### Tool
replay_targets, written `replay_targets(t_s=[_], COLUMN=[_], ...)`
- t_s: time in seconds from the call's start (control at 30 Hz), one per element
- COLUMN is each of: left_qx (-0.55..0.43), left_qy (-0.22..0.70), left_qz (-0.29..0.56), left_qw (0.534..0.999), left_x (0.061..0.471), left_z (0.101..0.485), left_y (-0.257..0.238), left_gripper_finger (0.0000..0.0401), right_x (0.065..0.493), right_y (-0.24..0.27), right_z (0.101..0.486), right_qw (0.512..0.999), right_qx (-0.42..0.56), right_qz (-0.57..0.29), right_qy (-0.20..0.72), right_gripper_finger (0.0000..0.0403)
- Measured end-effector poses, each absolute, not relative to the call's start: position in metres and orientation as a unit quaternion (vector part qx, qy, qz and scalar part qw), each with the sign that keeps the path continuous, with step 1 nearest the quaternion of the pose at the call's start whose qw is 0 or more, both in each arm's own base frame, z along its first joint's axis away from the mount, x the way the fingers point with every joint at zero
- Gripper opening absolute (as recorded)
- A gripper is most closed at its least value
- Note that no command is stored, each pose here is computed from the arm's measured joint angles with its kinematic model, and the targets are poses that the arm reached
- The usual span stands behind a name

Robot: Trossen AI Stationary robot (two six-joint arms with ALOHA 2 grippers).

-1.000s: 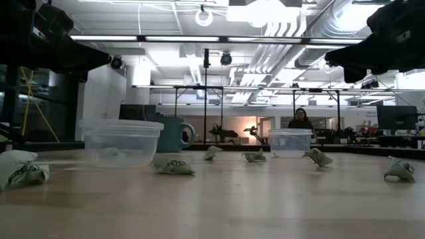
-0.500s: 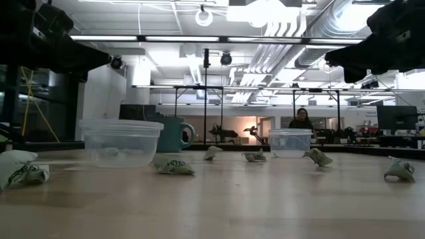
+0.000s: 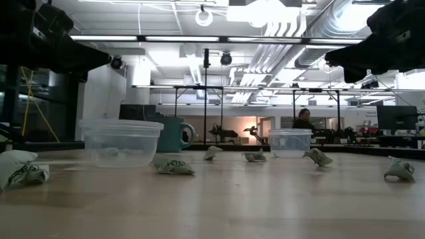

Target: Pick and place items into bin

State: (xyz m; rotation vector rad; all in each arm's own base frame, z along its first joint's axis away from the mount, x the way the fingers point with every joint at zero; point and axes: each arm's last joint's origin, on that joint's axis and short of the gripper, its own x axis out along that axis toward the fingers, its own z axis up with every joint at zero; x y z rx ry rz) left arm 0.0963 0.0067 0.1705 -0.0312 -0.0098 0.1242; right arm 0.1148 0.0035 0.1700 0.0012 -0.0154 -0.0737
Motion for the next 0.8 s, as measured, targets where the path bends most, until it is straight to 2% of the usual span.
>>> replay_targets(t_s=[0.57, 0.8], left_qx=[-0.016, -0.016], left_qy=[-0.005, -0.005], left_qz=[0.062, 0.062], left_qw=[0.998, 0.998], left_x=[0.0963, 0.0963], left_z=[0.1705, 0.1705], left_y=[0.0067, 0.0067], left_gripper_finger=[0.0092, 0.0092], right_x=[0.1148, 0.1148], right_y=[0.0035, 0.0035], right_z=[0.1700, 0.1701], right_qw=[0.999, 0.999], right_qx=[0.001, -0.037], right_qz=[-0.037, -0.038], right_qy=[-0.008, -0.007], right_gripper_finger=[0.0000, 0.0000])
